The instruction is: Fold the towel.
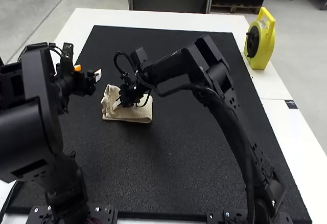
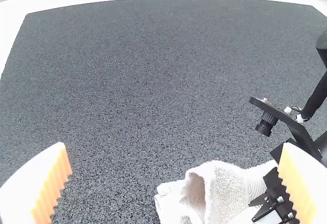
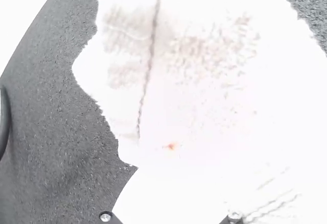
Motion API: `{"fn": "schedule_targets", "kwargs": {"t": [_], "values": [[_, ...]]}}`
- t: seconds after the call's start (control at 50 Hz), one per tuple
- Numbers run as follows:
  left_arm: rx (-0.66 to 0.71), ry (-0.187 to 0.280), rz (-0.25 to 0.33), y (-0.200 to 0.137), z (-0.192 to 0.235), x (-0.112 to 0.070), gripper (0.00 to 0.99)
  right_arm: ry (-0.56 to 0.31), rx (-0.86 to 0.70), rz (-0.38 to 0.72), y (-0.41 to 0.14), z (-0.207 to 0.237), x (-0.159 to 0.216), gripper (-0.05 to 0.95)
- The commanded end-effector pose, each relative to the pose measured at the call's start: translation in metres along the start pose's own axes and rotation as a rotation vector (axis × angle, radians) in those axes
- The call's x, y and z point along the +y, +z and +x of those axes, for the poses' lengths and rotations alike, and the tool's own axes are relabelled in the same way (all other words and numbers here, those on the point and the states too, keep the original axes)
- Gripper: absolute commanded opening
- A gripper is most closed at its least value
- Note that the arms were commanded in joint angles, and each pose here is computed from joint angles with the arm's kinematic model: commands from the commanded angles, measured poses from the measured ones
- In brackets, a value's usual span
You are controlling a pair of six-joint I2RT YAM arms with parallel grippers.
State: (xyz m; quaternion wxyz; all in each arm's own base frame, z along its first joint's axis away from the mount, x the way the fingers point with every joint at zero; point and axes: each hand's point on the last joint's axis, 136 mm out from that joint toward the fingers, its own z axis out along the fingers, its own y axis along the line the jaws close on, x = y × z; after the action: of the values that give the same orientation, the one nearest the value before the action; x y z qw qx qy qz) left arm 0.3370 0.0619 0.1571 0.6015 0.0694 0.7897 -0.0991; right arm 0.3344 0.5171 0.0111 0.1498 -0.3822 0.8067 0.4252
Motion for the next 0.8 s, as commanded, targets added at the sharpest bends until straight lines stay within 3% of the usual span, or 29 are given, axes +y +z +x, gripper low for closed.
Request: {"fn": "schedule_targets", "kwargs": {"t": [0.0,0.78], "values": [[-0.034,0.031,-0.009,-0.005,-0.012,0.000,0.961,-0.026,-0.018,-0.042,0.002,-0.014,0.022,-0.01],[-0.020,0.017,0.001,-0.004,-0.006,-0.004,0.961,-0.078,-0.086,-0.090,-0.053,-0.058,0.074,-0.01]]}}
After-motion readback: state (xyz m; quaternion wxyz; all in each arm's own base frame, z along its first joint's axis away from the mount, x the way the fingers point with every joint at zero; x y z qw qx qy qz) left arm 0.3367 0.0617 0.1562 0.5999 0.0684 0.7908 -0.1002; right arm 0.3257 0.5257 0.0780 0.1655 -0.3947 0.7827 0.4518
